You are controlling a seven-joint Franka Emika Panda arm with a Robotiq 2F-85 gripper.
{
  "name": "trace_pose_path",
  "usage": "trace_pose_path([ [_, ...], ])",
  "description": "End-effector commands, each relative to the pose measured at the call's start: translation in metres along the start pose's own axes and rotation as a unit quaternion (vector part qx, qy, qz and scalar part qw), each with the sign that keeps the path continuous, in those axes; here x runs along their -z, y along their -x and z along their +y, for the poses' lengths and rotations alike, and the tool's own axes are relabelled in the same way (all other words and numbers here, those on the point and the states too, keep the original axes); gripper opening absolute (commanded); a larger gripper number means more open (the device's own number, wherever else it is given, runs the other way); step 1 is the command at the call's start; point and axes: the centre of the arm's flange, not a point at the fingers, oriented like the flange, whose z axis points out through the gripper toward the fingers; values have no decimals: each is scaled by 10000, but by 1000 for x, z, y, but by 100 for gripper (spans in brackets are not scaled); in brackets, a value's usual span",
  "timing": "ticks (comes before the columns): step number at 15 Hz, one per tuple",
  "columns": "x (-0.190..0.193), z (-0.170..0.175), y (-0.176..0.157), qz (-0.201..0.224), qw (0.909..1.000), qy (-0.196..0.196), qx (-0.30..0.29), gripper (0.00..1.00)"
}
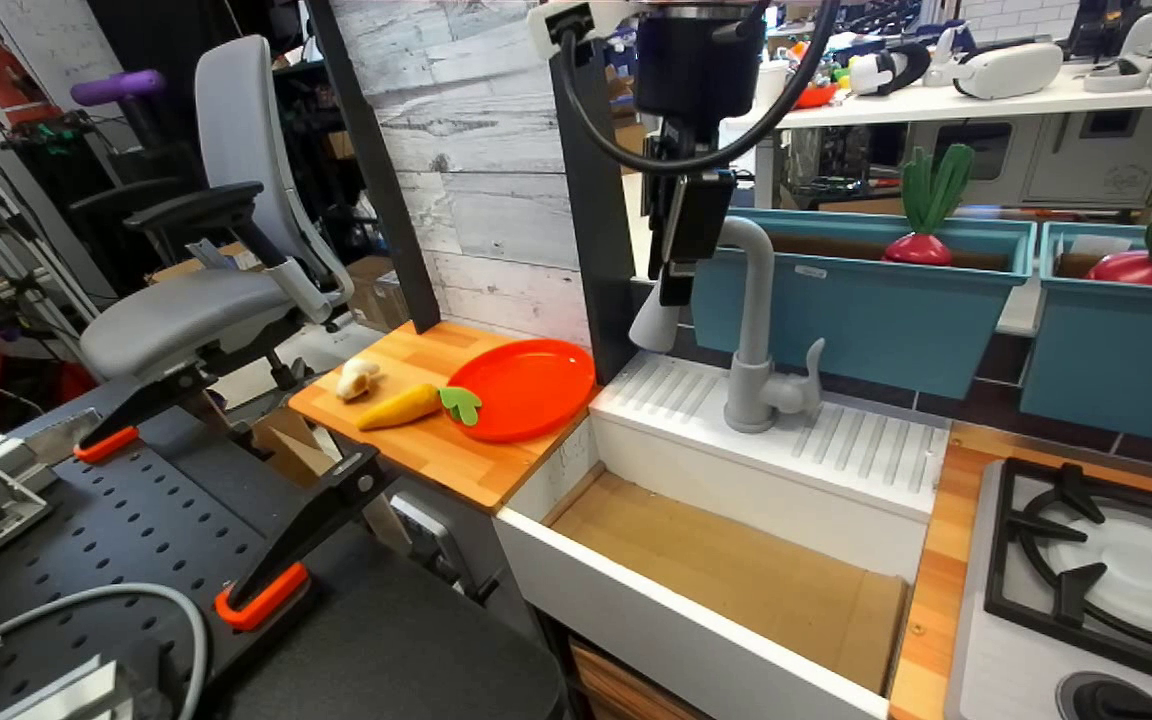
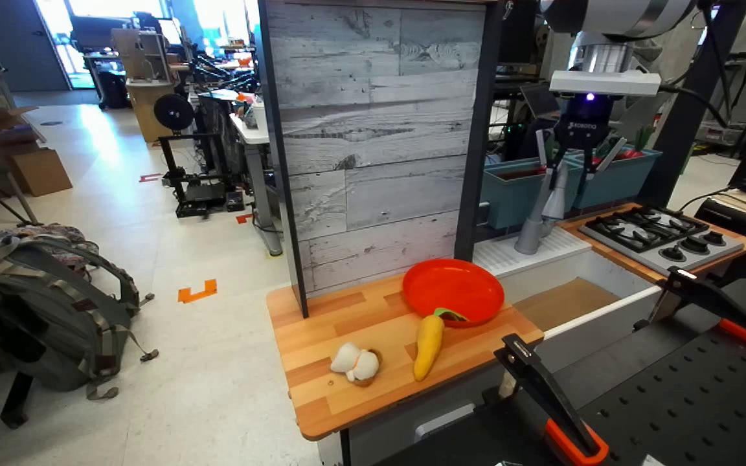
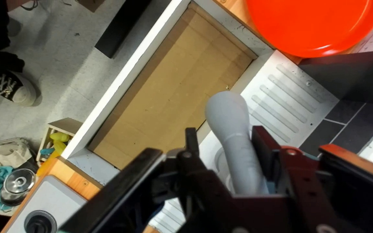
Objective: Slide the spout to the right, then put the stuffed carrot on the plate then back on the counter
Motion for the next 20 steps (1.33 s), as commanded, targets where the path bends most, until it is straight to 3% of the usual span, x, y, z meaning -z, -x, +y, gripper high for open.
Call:
trace_pose_path([
  [1, 16, 53, -35, 333, 9975, 562, -280, 78],
  [4, 15, 55, -33, 313, 9969, 675, -246, 99],
  [9, 12, 54, -26, 221, 9970, 735, 71, 100],
  [12, 12, 48, -18, 24, 9975, 435, 564, 100],
  [15, 15, 51, -8, -216, 9932, 144, 1135, 100],
  [20, 30, 58, 13, -238, 9792, -164, 2008, 100],
])
